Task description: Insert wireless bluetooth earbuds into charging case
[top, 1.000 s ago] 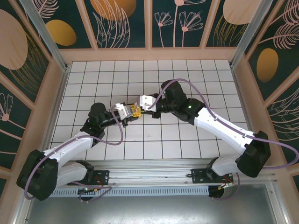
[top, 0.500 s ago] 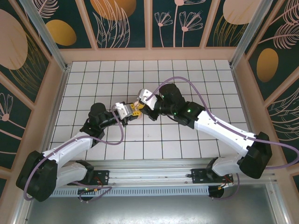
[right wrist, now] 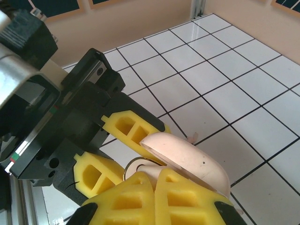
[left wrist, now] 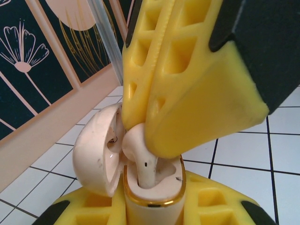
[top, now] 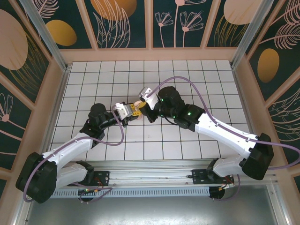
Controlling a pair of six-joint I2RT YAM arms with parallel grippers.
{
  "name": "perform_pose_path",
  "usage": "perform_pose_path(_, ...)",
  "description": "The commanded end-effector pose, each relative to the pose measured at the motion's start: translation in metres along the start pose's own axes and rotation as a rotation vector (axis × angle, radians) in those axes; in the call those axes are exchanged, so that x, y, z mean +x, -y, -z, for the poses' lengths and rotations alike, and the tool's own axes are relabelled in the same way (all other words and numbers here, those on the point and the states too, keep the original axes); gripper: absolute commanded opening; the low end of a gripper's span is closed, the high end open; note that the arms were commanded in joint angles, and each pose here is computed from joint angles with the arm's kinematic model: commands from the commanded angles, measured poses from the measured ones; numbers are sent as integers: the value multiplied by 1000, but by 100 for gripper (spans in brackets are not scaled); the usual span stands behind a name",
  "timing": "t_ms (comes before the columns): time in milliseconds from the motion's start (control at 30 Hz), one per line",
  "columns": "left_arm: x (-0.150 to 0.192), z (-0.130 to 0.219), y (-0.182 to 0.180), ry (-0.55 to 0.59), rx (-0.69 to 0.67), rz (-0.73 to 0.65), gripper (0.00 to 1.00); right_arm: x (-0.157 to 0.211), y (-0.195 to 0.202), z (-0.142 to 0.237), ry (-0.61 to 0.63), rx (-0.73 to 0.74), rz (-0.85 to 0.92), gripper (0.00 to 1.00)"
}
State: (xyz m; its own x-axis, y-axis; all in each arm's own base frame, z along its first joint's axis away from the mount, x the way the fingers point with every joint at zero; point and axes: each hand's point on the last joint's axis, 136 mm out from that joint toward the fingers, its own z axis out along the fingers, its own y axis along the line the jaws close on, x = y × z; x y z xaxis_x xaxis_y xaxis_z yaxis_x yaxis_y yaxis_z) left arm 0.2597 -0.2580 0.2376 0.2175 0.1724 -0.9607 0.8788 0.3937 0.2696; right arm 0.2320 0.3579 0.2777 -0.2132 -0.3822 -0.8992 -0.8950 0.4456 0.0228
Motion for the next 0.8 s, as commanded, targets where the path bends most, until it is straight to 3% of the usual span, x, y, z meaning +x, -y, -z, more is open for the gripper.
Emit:
perform_pose_path(0,-35,3,-8,95,-32,-86,16,20,-29,-7,-76,-112,-31,6)
perform_pose_path(500,-37,3,-2,105,6,-94,16,47,-42,-19,-253,-145,95,8)
perform_pose_path(767,-34,2,-2,98,6,-86,16,0,-34,6,-38,-127,31,28)
